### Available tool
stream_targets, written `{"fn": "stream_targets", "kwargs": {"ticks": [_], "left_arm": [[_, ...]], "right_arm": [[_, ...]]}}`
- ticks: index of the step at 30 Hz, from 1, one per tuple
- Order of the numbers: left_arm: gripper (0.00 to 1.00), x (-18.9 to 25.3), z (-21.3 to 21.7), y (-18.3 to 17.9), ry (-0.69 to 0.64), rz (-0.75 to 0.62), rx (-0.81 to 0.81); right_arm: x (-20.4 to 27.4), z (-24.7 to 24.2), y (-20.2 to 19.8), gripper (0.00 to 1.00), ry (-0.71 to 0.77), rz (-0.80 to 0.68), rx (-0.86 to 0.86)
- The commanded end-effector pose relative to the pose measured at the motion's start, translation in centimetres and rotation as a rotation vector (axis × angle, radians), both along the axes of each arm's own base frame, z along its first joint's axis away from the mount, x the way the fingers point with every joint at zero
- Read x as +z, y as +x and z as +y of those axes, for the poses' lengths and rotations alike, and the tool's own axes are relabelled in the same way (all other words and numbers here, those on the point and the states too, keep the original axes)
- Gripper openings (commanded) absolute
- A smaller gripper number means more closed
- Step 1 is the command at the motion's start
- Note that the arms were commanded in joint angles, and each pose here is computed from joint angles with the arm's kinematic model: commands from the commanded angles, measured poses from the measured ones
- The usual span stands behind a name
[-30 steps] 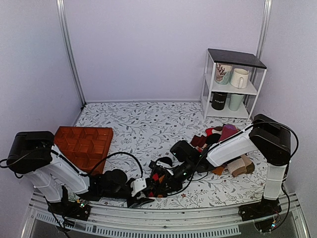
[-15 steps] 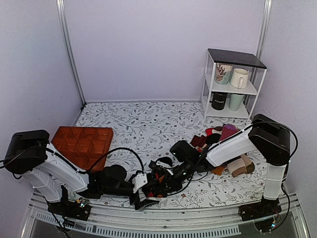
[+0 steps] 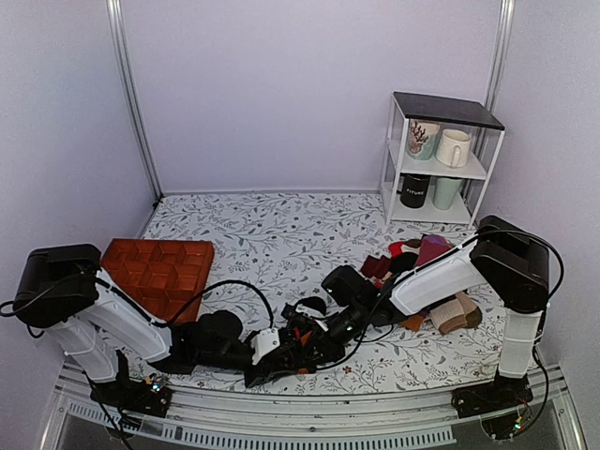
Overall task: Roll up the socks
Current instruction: Roll the sock at the center of the board.
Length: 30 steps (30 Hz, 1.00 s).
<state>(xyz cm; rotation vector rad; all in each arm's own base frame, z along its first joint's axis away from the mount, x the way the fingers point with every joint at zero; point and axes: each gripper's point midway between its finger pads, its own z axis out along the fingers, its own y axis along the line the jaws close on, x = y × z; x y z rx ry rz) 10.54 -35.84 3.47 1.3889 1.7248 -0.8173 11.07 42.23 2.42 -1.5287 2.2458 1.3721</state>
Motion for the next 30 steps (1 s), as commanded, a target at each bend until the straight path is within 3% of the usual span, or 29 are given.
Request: {"fn": "stream_targets", "kwargs": {"ticks": [1, 9, 14, 19, 23, 26, 29, 30], "left_arm": [[0.46, -1.2, -0.1, -0.7, 0.035, 0.043, -0.027], [0.50, -0.7, 0.6, -0.2, 0.021, 0.013, 0.010], [0.38, -0.9, 0.9, -0.2, 0.032, 0.016, 0.016], [0.38, -0.5, 1.0, 0.0, 0.016, 0.005, 0.027], [0.21, -0.7, 0.5, -0.1, 0.021, 0.016, 0.008], [0.15, -1.3, 0.5, -0.5, 0.035, 0.037, -0.008], [0.00, -2.0, 0.7, -1.0, 0.050, 0.065, -0.022], [0.00, -2.1, 0.7, -1.1, 0.052, 0.075, -0.021]], "right_arm": [[-8.5, -6.9, -2.4, 0.07, -0.394, 0.081, -0.056], [-8.7, -7.1, -2.5, 0.07, -0.401, 0.086, -0.055], [-8.7, -7.0, -2.5, 0.07, -0.399, 0.086, -0.055], [-8.8, -7.1, -2.5, 0.07, -0.402, 0.087, -0.056], [-8.9, -7.1, -2.5, 0.07, -0.406, 0.087, -0.058], [-8.8, -7.0, -2.4, 0.07, -0.404, 0.085, -0.062], [-8.7, -6.8, -2.3, 0.08, -0.400, 0.083, -0.063], [-8.6, -6.7, -2.2, 0.09, -0.397, 0.082, -0.063]]}}
